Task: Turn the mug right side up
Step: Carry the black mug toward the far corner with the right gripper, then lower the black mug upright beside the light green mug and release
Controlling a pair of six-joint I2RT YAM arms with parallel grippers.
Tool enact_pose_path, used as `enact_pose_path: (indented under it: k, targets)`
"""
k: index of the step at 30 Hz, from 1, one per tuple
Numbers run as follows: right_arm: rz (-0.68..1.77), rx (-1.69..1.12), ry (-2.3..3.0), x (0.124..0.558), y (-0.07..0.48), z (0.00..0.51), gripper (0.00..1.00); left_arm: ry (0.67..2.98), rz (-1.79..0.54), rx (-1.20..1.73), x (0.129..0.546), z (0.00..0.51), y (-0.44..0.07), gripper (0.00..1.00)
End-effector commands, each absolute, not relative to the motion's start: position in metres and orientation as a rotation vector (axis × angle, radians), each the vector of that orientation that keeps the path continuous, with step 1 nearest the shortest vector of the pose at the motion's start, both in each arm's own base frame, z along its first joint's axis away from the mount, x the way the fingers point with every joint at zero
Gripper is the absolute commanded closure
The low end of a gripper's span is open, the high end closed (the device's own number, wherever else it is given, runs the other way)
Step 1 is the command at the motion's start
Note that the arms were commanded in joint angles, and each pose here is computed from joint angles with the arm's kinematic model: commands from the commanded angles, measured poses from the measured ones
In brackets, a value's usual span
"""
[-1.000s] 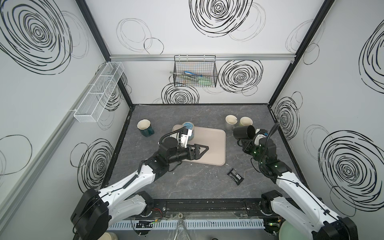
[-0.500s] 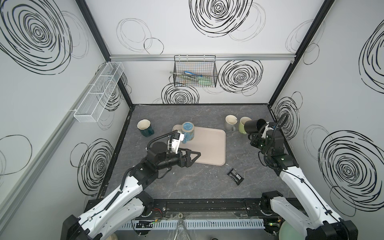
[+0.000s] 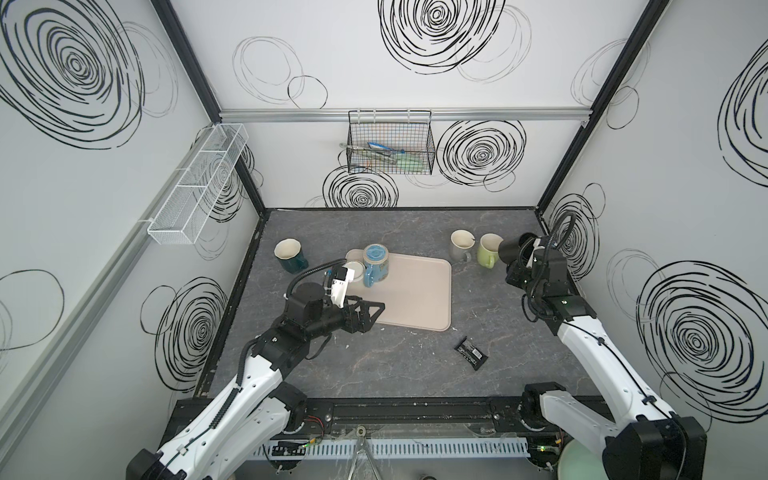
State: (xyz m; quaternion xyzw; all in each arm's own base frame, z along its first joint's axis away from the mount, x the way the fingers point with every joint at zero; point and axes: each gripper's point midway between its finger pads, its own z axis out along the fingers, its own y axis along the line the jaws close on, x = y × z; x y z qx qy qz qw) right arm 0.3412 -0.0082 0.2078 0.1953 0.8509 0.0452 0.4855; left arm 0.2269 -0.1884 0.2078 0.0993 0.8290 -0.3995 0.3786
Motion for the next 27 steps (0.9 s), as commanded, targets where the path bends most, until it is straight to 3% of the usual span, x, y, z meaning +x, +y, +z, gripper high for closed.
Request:
enact_pose_path:
  k: [1, 11, 27]
  targets:
    - [0.078, 0.481, 1.920, 0.359, -0.026, 0.256, 1.00, 2.105, -1.001, 0.296, 0.224, 0.205, -0.185, 0.04]
    - [0.010, 0.562, 1.974, 0.376, -0.064, 0.225, 1.00, 2.088, -0.986, 0.292, 0.221, 0.208, -0.181, 0.04]
    - [0.024, 0.594, 2.064, 0.393, -0.067, 0.178, 1.00, 2.099, -0.996, 0.297, 0.219, 0.204, -0.184, 0.04]
